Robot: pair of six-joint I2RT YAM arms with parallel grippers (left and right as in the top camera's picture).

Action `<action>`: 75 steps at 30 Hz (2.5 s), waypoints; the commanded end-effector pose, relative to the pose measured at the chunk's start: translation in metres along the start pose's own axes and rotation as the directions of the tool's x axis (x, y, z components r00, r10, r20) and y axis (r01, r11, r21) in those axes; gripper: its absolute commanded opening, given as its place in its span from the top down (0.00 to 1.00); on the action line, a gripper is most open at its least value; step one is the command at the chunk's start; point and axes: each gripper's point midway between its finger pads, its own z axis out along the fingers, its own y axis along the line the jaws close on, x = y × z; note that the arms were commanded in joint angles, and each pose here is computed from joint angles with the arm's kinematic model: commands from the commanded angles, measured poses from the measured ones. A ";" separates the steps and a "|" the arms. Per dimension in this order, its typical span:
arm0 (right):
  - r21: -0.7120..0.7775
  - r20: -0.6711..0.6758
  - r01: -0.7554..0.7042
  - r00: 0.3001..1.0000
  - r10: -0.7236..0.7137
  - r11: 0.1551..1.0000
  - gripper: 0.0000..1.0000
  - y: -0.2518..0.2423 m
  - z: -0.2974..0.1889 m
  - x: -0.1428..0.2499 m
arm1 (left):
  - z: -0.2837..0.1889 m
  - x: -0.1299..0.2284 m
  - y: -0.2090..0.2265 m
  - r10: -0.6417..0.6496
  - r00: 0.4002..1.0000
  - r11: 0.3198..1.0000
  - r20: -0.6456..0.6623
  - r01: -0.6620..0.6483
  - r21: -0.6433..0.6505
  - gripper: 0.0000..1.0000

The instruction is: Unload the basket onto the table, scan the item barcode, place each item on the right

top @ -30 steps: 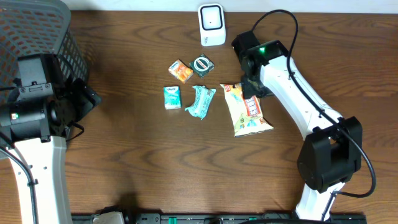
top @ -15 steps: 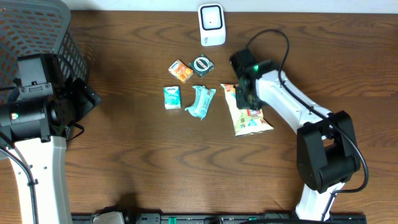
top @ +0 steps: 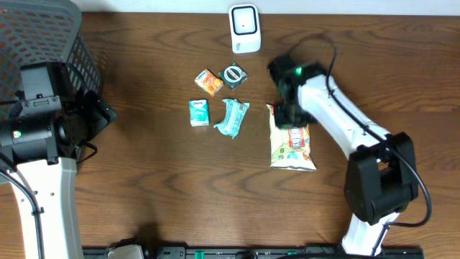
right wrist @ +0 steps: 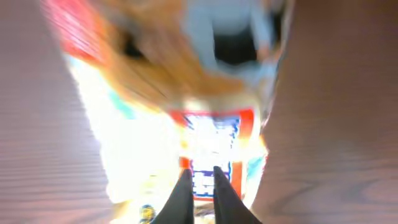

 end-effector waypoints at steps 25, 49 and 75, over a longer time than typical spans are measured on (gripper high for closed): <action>-0.197 0.217 0.033 0.976 0.011 0.980 0.83 0.027 0.045 -0.044 | 0.000 -0.001 0.001 -0.012 1.000 1.000 0.003 0.012 -0.003 0.02; -0.216 -0.174 0.067 0.979 -0.106 0.974 0.87 -0.007 -0.027 0.024 | 0.000 -0.001 0.001 -0.012 1.000 1.000 0.003 0.012 -0.004 0.03; -0.267 0.115 0.026 0.993 0.005 0.963 0.73 0.014 0.021 -0.041 | 0.000 -0.001 0.001 -0.012 1.000 1.000 0.003 0.012 -0.004 0.02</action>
